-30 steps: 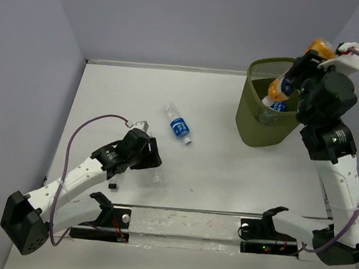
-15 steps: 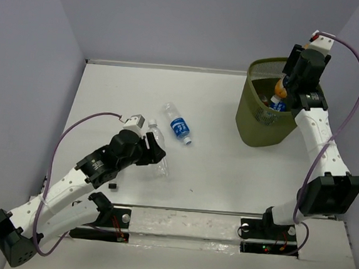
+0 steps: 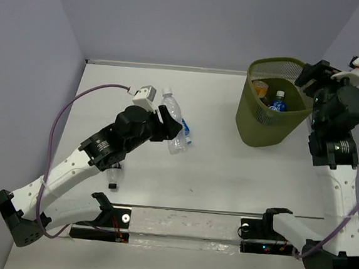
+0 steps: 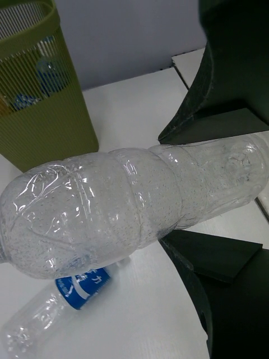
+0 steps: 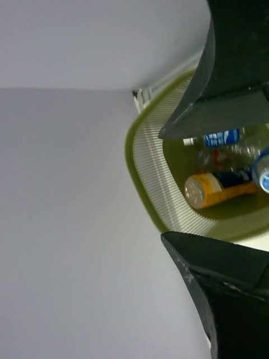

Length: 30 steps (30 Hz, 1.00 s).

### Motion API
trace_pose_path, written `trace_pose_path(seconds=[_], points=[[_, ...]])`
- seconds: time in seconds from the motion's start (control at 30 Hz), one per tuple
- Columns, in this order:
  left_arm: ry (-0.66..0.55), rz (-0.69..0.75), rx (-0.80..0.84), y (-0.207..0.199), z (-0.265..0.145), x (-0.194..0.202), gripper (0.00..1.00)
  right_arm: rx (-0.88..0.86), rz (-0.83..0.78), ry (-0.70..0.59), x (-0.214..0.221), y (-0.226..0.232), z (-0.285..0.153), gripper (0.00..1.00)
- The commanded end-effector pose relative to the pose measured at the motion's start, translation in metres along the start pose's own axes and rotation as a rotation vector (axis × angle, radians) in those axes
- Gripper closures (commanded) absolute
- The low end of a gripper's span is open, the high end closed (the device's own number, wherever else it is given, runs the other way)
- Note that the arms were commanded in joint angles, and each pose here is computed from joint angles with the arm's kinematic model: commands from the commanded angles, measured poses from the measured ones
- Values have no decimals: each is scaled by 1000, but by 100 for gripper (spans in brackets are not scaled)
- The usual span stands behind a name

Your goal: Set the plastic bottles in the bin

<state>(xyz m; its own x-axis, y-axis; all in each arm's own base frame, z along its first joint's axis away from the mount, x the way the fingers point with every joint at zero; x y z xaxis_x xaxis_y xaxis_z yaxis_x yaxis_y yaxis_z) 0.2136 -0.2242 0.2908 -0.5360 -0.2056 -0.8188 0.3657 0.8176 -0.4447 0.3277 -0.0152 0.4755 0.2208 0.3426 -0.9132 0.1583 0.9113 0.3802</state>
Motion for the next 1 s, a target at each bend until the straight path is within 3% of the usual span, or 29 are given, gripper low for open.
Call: trace_pose_path(seconds=[0.0,0.03,0.07,0.1,0.2,0.23,0.33,0.47,0.73,0.77,0.83,0.87,0.9,0.97], points=[[-173,25,60,-40,-1,-68,65,-145,115,204,51,16,-28,48],[-186,32,67,-47,0,-76,66,-200,138,235,57,22,-39,71],[-215,43,66,-57,4,-93,67,-312,214,262,54,37,-64,100],[-229,51,79,-68,5,-100,67,-402,279,359,80,46,-81,100],[-311,70,100,-97,13,-135,68,-558,381,403,93,55,-126,100],[-329,74,107,-105,15,-142,68,-567,409,498,129,48,-138,100],[-388,85,128,-132,31,-166,68,-546,459,547,159,30,-168,100],[-455,87,136,-168,66,-193,68,-500,526,707,227,5,-201,100],[-635,2,222,-223,126,-227,68,-572,514,791,254,-2,-233,100],[-632,2,220,-226,148,-216,67,-582,507,792,254,-2,-235,100],[-690,-17,253,-240,150,-227,67,-588,510,801,257,-3,-238,100],[-669,-3,246,-242,176,-212,67,-597,517,803,256,-2,-240,100],[-716,-16,272,-250,168,-226,67,-597,518,809,258,-3,-241,100],[-712,-10,278,-254,190,-212,64,-609,520,810,257,-2,-243,100]])
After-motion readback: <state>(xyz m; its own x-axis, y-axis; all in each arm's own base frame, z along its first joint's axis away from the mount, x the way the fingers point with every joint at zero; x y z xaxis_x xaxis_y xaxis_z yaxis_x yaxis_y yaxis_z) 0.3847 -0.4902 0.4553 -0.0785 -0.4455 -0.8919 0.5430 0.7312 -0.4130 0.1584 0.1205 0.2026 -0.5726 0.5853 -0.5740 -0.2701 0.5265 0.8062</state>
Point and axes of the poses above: each gripper's point midway between its finger pads, its own z axis out along the fingers, its own y axis along the line the jaws close on, x = y × z, the point moved 2 cm from there along -z, back along the fingers, and after that the axes turned 10 degrees about z, right-handed, at the moved point
